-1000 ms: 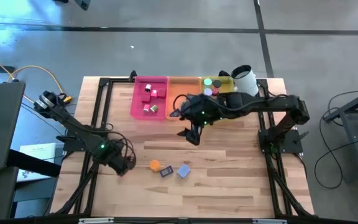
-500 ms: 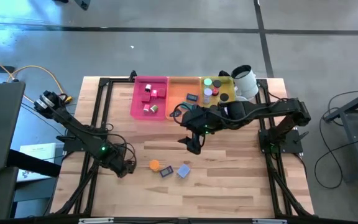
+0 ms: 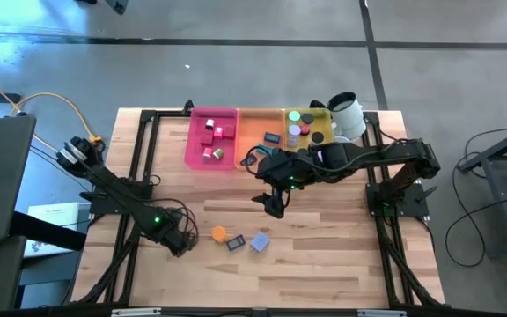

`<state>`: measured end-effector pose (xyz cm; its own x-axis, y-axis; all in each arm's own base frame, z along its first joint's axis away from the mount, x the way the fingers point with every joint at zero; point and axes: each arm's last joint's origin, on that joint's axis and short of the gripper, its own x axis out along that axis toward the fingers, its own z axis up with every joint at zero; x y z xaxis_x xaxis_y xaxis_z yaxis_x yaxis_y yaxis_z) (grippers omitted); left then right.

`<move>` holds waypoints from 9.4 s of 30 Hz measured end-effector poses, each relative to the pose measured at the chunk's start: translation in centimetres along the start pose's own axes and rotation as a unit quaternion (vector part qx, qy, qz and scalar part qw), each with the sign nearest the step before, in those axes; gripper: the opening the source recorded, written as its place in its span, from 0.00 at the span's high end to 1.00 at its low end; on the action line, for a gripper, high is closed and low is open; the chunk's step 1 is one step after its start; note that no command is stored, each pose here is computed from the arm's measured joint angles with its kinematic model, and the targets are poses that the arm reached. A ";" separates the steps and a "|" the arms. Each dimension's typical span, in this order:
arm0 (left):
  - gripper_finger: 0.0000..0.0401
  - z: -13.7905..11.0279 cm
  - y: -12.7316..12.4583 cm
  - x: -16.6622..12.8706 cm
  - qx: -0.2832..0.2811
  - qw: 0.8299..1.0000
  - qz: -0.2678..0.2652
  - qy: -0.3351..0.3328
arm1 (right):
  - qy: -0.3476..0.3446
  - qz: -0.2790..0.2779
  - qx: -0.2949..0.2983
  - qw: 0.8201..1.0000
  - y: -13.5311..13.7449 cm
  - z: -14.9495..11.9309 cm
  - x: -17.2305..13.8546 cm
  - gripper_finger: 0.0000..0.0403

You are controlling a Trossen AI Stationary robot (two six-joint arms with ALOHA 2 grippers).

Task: Pick & Place Office items
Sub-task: Put the pink charger adapter into the pink bin, then put the yellow hourglass into the yellow bin

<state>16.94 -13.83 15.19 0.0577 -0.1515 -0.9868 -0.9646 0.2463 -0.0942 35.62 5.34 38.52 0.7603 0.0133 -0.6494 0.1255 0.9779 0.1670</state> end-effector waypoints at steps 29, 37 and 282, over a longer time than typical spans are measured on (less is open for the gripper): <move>0.63 0.8 -0.5 0.1 0.043 0.998 0.012 0.053 | -0.004 -0.002 -0.063 0.998 -0.5 0.2 0.1 0.22; 0.63 1.7 -0.9 -0.4 0.064 0.996 0.001 0.059 | -0.004 -0.003 -0.097 0.995 -0.5 0.2 0.1 0.22; 0.40 14.7 2.8 -20.1 0.361 0.827 -0.381 -0.201 | 0.057 -0.024 -0.054 0.997 -3.8 -2.0 -10.2 0.22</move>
<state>16.82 3.95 32.85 0.7988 -0.2311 -0.5555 -0.2121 0.7559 -0.6194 26.12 1.93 43.09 0.6774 -0.0160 -0.7354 0.0853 0.9947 0.0570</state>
